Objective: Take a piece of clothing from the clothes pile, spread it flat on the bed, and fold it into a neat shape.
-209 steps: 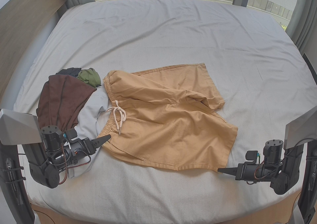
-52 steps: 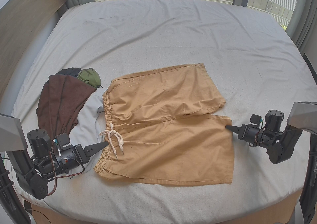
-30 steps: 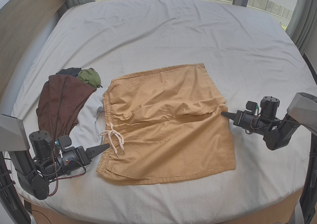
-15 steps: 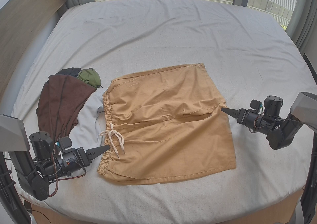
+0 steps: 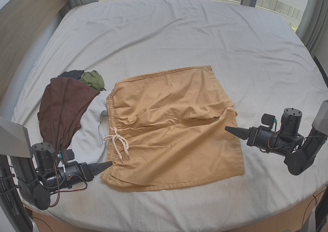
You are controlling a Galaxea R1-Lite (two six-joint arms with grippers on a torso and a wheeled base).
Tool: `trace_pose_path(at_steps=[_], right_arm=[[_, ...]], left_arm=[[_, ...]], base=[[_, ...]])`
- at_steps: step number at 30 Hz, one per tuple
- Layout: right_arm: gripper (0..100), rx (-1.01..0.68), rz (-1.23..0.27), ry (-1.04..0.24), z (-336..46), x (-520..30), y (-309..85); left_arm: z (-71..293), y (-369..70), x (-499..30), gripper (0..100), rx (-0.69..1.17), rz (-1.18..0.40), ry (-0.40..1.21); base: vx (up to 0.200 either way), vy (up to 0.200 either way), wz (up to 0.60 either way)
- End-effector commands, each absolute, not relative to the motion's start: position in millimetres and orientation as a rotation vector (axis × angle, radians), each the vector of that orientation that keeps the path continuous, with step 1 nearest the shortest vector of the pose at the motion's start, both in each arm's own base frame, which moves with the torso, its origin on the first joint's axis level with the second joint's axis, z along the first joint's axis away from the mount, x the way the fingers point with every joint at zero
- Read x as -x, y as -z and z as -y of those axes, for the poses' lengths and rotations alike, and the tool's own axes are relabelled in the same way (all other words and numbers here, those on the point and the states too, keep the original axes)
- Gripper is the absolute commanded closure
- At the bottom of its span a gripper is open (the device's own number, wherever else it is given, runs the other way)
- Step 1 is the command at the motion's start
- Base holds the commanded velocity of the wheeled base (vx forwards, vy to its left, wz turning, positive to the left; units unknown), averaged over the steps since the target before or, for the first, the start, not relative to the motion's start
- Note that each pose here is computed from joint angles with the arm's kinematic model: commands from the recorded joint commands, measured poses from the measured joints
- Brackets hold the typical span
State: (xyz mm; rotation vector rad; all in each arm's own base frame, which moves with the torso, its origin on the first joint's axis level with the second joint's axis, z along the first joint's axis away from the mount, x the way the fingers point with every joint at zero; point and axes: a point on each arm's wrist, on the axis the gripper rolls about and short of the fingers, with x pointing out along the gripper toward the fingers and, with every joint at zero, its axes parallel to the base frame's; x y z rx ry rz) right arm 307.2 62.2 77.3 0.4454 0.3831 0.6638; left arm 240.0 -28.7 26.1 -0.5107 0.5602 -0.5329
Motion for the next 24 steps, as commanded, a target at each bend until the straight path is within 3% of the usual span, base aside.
trace_pose_path(at_steps=[1,24], right_arm=[[0,-0.428,-0.354,-0.712,-73,-288,-91],[0,-0.435,-0.389,-0.697,-70,-283,-83]], left_arm=[[26,-10,-232,0,0.518,-0.644,0.510],[37,-1,-235,0,0.545,-0.692,0.535]], base=[[0.000,0.000,0.00],[0.000,0.000,0.00]])
